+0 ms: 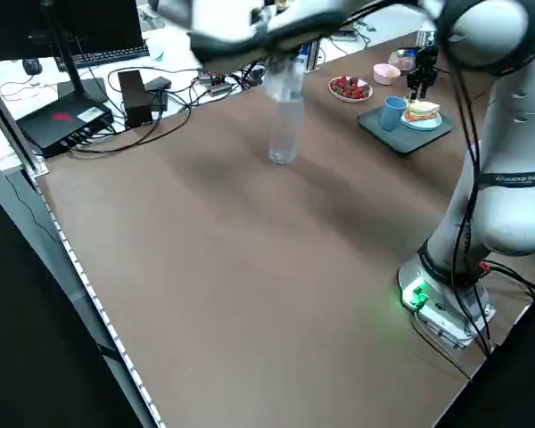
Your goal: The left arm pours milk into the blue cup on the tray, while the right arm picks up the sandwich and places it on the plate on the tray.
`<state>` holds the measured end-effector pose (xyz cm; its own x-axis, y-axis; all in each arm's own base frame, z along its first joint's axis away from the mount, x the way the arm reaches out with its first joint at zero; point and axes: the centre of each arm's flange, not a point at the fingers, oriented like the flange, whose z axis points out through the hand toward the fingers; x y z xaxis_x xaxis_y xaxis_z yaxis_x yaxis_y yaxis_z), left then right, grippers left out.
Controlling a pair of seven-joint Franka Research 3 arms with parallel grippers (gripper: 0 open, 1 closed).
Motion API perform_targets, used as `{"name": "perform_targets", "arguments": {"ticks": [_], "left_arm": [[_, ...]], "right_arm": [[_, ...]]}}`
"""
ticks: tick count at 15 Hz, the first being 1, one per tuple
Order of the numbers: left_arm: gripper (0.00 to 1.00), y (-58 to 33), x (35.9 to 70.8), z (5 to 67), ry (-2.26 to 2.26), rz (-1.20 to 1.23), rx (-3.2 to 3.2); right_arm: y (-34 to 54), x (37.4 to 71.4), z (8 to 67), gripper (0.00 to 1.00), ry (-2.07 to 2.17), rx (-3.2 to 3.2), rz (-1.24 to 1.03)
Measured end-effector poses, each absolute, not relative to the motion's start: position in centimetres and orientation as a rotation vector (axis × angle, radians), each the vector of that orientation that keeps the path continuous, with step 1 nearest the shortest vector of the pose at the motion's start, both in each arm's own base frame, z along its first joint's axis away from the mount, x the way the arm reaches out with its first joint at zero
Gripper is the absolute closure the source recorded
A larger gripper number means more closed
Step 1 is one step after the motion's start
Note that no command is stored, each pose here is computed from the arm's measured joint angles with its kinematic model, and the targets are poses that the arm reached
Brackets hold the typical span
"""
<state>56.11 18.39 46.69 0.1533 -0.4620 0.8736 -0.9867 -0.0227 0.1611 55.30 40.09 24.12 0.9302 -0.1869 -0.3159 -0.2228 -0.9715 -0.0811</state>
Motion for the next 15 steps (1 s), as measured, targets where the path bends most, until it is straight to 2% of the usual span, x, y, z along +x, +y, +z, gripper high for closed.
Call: {"name": "perform_targets", "arguments": {"ticks": [1, 3, 7, 11, 15], "left_arm": [[0.49, 14.2, 55.3, 50.2, -1.469, 0.747, 1.647], [0.48, 9.7, 54.6, 52.9, -1.488, 0.698, 1.703], [0.48, -0.3, 53.6, 55.6, -1.545, 0.533, 1.862], [0.49, -10.1, 52.6, 55.0, -1.65, 0.37, 2.025], [0.49, -17.3, 51.7, 53.4, -1.776, 0.258, 2.132]], "right_arm": [[40.3, 55.3, 24.3, 0.36, 0.312, -2.971, 0.465], [40.6, 55.3, 24.7, 0.19, 0.302, -2.97, 0.456], [38.0, 57.2, 29.6, 0.19, 0.279, -2.993, 0.436], [27.4, 60.3, 39.6, 0.19, 0.154, -2.996, 0.428], [16.3, 62.1, 46.9, 0.19, 0.045, -3.028, 0.283]]}}
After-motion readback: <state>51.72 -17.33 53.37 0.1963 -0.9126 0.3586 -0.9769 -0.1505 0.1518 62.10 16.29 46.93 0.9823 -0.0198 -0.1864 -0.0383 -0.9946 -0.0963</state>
